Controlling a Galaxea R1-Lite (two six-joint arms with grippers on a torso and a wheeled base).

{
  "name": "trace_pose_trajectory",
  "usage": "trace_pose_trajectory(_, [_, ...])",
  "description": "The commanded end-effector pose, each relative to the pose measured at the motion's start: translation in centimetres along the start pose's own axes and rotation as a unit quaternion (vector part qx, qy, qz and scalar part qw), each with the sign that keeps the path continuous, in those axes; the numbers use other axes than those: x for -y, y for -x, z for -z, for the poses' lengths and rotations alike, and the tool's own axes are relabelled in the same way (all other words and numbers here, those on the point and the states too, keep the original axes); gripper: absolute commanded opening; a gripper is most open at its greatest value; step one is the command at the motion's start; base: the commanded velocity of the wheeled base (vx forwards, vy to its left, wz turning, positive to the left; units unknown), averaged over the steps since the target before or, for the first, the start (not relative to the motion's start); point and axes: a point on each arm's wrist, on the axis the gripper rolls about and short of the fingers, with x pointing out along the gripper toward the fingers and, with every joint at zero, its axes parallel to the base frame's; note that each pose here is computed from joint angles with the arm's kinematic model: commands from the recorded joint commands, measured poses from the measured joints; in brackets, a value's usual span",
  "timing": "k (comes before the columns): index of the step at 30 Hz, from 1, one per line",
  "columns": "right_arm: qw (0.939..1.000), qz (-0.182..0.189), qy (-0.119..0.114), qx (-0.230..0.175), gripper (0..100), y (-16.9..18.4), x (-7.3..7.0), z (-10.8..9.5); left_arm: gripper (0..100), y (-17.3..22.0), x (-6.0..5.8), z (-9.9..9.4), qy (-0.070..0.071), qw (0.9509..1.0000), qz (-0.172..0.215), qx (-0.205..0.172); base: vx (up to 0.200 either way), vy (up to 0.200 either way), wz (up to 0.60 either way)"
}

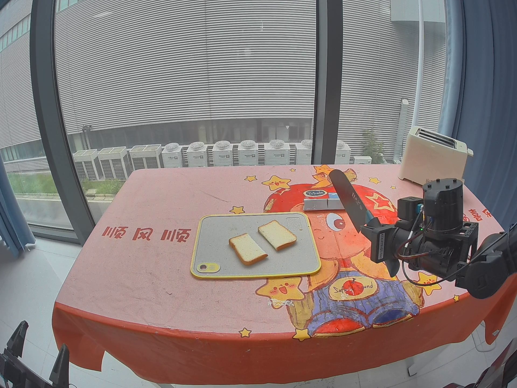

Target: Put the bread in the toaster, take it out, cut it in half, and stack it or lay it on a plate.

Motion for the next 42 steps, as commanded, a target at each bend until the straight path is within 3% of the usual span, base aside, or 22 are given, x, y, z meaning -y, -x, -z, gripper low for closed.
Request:
trace_pose_trajectory(1, [1.0,0.004,-0.001,-0.005,0,-0.45,0.18,0.13,100,-0.11,0.0,0.4,0.0,1.0,0.0,-0.008,0.0,0.0,0.0])
trace_pose_trajectory(42, [0.9999,0.01,-0.004,-0.005,0,-0.68,0.54,0.07,100,-0.11,0.0,0.4,0.0,1.0,0.0,-0.008,0.0,0.0,0.0])
